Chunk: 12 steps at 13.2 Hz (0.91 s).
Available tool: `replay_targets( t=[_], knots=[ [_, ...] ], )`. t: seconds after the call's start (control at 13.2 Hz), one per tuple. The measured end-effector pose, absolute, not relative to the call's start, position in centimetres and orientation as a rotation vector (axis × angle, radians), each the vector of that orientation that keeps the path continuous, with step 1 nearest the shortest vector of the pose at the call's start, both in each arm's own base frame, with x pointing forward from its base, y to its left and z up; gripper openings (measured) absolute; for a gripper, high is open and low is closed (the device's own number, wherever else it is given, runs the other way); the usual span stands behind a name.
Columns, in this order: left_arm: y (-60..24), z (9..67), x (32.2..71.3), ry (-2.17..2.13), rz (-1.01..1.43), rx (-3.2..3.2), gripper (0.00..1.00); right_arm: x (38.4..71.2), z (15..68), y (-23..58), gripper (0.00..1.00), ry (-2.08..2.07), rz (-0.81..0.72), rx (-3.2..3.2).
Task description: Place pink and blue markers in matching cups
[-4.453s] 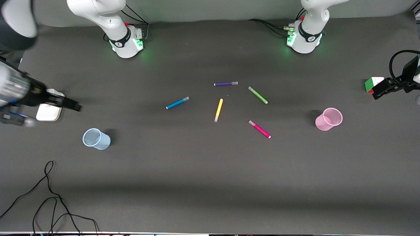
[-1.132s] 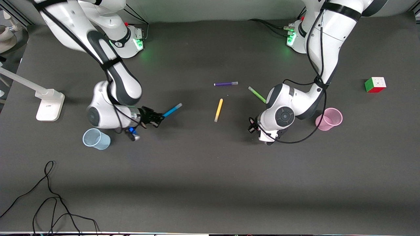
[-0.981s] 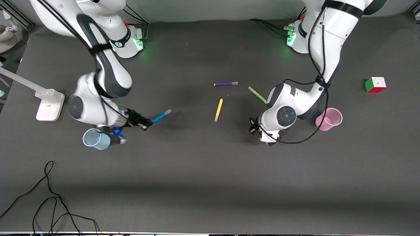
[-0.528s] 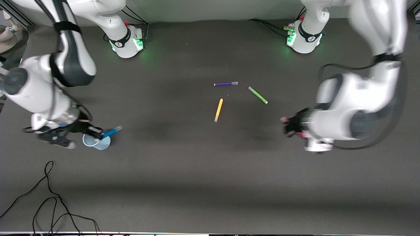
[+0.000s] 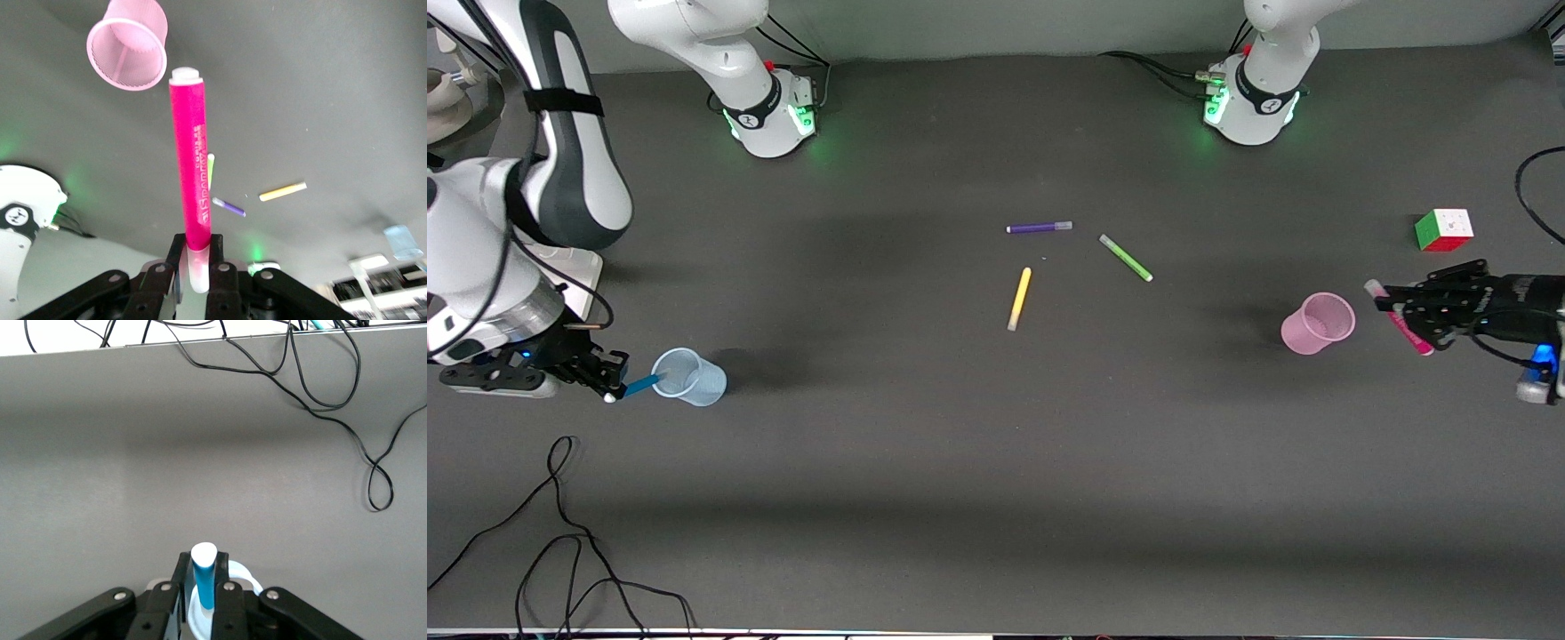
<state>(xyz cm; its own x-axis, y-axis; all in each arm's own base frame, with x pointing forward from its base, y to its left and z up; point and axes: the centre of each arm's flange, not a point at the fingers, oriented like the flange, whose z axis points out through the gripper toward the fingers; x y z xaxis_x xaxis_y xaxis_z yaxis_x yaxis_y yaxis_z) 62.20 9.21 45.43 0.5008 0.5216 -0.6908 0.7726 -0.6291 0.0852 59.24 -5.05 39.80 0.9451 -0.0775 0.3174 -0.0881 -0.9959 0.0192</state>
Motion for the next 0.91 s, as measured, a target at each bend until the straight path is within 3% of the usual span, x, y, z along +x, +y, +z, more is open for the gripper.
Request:
replay_targets(
  t=[0.3,0.45,0.91],
  knots=[
    [12.9,39.4,60.0,1.053,-1.014,2.169,0.17,57.7,37.0,-5.5,0.17,-0.133,0.447,3.07],
    [13.9,36.5,58.6,1.03,-0.994,2.147,0.17,57.4,36.6,-6.2,0.22,-0.153,0.432,3.068],
    [12.6,29.7,54.1,0.988,-0.918,2.163,0.17,58.1,38.0,-6.4,0.82,-0.17,0.377,3.078]
  ],
)
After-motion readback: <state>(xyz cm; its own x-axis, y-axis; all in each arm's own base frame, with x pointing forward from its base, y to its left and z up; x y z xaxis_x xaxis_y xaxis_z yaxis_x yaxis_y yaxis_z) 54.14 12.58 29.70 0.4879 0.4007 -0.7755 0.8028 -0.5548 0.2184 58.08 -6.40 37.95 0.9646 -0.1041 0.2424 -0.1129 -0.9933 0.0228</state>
